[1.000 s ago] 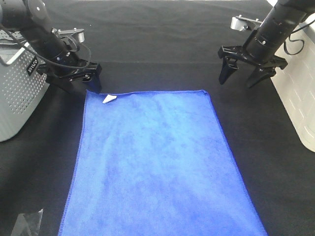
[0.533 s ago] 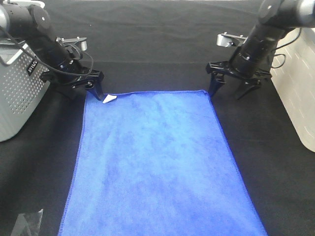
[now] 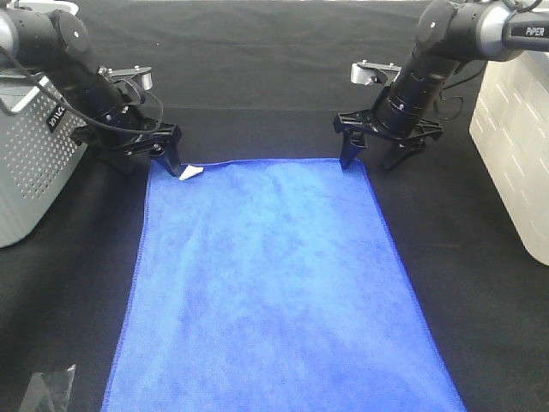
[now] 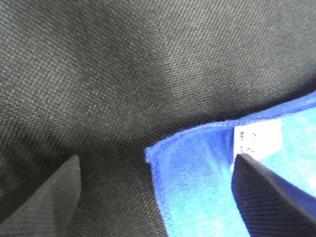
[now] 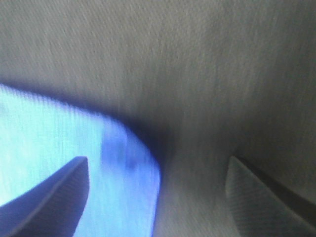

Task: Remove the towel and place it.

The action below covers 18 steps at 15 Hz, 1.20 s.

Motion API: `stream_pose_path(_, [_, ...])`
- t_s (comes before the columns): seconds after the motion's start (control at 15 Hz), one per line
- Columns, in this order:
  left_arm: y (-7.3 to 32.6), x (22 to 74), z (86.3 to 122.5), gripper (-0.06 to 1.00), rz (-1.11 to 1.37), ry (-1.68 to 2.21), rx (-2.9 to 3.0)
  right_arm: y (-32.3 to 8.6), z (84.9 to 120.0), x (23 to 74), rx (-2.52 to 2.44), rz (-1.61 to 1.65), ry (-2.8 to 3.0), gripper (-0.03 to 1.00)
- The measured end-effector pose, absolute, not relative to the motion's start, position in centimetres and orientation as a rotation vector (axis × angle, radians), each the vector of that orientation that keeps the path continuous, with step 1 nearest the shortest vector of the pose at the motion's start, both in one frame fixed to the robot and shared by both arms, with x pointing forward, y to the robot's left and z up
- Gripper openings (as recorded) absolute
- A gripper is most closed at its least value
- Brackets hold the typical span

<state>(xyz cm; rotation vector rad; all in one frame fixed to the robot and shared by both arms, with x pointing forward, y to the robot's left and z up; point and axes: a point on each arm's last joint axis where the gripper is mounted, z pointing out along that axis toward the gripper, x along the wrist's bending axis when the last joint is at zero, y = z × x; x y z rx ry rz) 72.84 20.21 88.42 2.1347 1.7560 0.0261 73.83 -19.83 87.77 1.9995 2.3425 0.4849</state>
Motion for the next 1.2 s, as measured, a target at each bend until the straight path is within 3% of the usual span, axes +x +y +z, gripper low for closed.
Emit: stream_pose_path(1.2, [18.9,72.6,87.9,0.78,-0.034,1.698,2.167,-17.6,87.4,73.8,1.941,0.492,2.365,0.76])
